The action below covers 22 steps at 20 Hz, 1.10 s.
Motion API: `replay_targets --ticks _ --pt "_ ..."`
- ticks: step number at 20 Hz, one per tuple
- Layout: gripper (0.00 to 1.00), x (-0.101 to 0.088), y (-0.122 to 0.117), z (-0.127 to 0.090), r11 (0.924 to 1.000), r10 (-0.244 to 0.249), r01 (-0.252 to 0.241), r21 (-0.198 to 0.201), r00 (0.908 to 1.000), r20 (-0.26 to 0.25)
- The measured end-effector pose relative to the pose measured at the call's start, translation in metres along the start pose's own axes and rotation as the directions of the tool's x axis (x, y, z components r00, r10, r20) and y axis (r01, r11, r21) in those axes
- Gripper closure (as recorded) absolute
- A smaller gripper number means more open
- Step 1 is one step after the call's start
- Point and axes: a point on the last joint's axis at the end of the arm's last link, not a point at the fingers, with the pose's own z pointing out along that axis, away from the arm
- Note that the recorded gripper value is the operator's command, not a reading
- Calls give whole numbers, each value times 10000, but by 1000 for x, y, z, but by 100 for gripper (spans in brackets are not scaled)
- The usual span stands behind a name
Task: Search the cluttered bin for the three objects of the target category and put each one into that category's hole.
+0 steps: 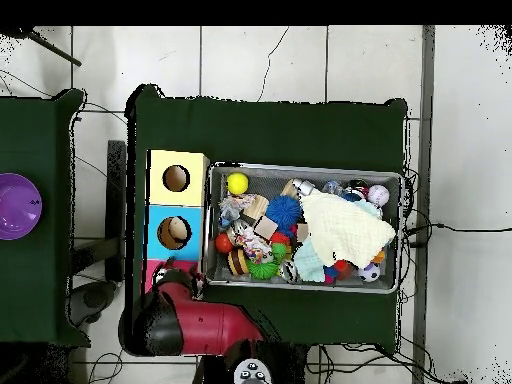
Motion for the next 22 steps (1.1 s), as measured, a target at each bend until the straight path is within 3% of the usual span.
replay_targets --ticks 3,6,10,16,22 --pt "0 23 11 -7 9994 -216 243 251 9945 -1024" --pt "0 43 22 -20 9969 -536 643 453 9768 -2072" --pt "0 47 34 -41 9935 -735 954 622 9546 -2888" --pt "0 42 41 -55 9916 -807 1086 703 9440 -3200" --pt "0 22 44 -62 9928 -760 989 678 9562 -2826"
